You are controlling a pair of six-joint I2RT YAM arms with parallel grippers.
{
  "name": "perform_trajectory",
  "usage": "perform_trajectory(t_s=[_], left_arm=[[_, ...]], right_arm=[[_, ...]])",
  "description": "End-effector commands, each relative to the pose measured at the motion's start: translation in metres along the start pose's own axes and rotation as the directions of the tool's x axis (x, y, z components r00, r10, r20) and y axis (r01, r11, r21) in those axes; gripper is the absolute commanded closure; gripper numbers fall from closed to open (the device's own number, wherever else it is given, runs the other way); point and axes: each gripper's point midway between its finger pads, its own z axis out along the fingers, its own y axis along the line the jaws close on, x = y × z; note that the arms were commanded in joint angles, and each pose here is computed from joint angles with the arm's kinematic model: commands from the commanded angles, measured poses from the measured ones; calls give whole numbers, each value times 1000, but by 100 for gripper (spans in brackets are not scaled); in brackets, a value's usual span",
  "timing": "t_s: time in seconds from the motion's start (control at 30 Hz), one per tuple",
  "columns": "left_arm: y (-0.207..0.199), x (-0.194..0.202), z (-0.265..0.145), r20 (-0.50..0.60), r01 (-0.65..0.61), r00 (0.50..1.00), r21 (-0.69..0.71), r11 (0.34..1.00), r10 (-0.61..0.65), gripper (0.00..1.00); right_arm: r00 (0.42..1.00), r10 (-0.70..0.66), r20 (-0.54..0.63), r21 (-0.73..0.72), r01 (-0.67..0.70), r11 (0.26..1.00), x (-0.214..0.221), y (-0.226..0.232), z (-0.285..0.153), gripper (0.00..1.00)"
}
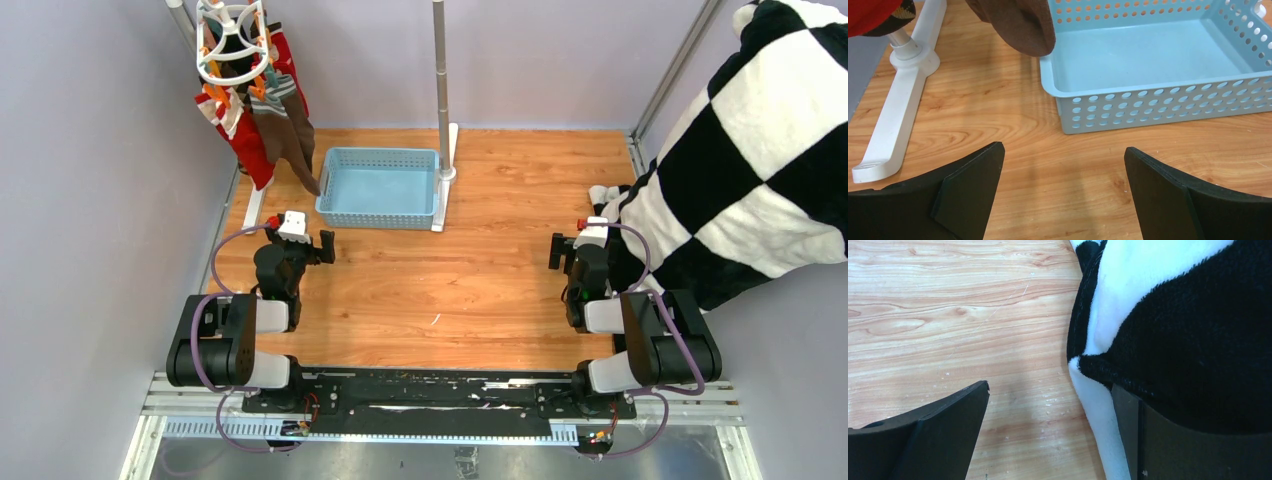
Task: Remove the socks clipped to the hanger
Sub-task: Move the bin to the center of the board.
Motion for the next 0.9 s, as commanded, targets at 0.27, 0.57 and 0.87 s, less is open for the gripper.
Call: perform_trajectory(t_s=[0.27, 0.57, 0.87], left_arm=[[-1, -5, 1, 18, -15, 1000, 4, 1000, 15, 0], [6, -21, 11, -197, -1, 980, 75, 997, 16, 0], [-2, -52, -12, -370, 116, 929, 228, 967, -24, 0]], right_arm=[[997, -16, 76, 30, 13, 999, -33, -4, 3, 0], [872, 404, -278, -39, -431, 902, -106, 48, -15, 0], [893, 132, -430, -388, -315, 866, -117, 179, -38, 0]])
